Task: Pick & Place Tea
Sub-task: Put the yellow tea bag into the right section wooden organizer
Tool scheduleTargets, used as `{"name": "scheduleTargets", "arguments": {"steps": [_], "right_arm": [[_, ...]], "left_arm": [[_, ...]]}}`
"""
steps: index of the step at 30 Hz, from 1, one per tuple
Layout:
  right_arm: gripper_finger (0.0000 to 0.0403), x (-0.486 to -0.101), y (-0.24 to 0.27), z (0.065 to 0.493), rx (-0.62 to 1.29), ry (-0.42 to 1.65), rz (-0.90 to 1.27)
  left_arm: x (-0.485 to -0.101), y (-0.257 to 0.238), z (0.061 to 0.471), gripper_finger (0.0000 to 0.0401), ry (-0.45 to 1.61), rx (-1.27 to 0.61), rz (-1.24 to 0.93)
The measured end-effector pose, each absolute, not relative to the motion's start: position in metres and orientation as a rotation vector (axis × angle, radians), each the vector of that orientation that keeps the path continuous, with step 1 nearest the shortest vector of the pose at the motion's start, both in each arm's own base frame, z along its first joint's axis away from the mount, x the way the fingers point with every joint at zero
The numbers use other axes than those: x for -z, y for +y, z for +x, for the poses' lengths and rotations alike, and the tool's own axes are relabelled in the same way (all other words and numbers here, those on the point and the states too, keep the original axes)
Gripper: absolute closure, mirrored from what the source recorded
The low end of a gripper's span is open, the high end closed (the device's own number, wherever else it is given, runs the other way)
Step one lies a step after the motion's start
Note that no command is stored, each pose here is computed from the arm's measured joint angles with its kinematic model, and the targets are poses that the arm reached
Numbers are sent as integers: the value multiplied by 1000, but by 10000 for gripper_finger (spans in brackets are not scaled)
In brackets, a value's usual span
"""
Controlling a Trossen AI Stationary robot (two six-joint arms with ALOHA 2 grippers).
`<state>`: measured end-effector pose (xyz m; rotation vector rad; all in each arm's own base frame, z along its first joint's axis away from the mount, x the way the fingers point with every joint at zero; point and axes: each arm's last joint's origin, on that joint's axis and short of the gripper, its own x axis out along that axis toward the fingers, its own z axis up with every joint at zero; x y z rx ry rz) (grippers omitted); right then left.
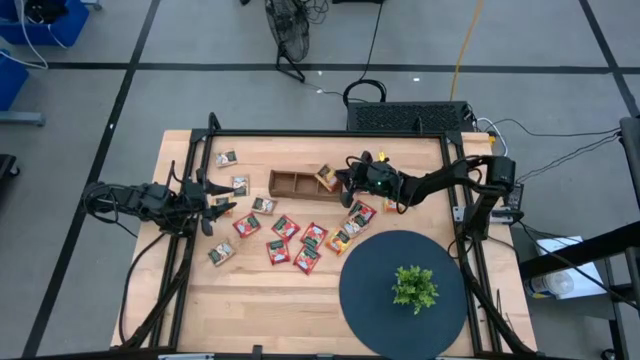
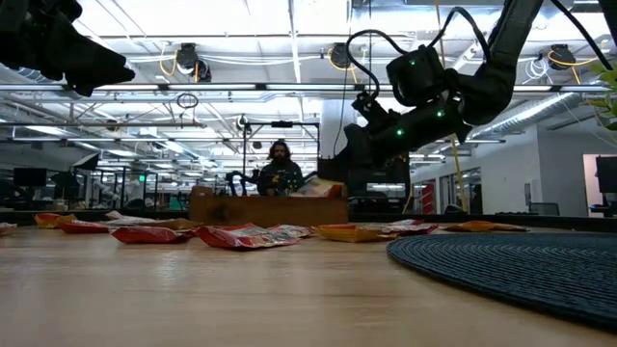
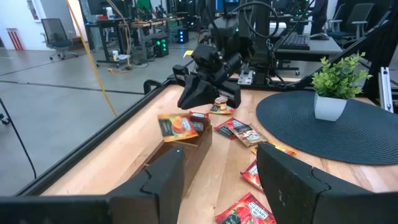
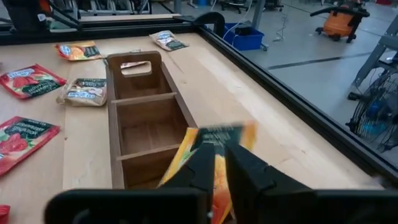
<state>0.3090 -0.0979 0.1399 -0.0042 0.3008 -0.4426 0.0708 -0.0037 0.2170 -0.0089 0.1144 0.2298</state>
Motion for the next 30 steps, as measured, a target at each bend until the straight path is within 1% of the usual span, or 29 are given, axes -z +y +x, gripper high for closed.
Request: {"name": "scheduleTargets", "arguments": {"steps": [6,8,10,16,19,22,25,27,28,30], "right_arm": [[311,-146,-98,309,440,280,-39],[293,-155,-98,311,443,257,-43],[279,-168,-102,315,448,277,-35],[254,-213,-124,331,455,616,-2],[251,-234,-134,338,387,703,41],[252,-243,-137,342,305,751,96],[266,-241,-131,350,241,738,99],[291,-235,-125,356,206,759,59],[310,-232,-122,359,189,782,36],[363,-226,-119,366,160,840,17]], "left_arm": [[-217,-4,71,201,114,-230,-9],[-217,-4,71,201,114,-229,-9],[-217,-4,71,201,114,-230,-9],[-217,-4,71,201,114,-228,-9],[-217,-4,71,201,114,-222,-10],[-217,-4,71,201,115,-221,-9],[-217,-4,71,201,115,-215,-10],[-217,-4,71,201,115,-215,-10],[-217,-4,71,201,115,-214,-10],[-217,-4,71,201,115,-214,-10]]}}
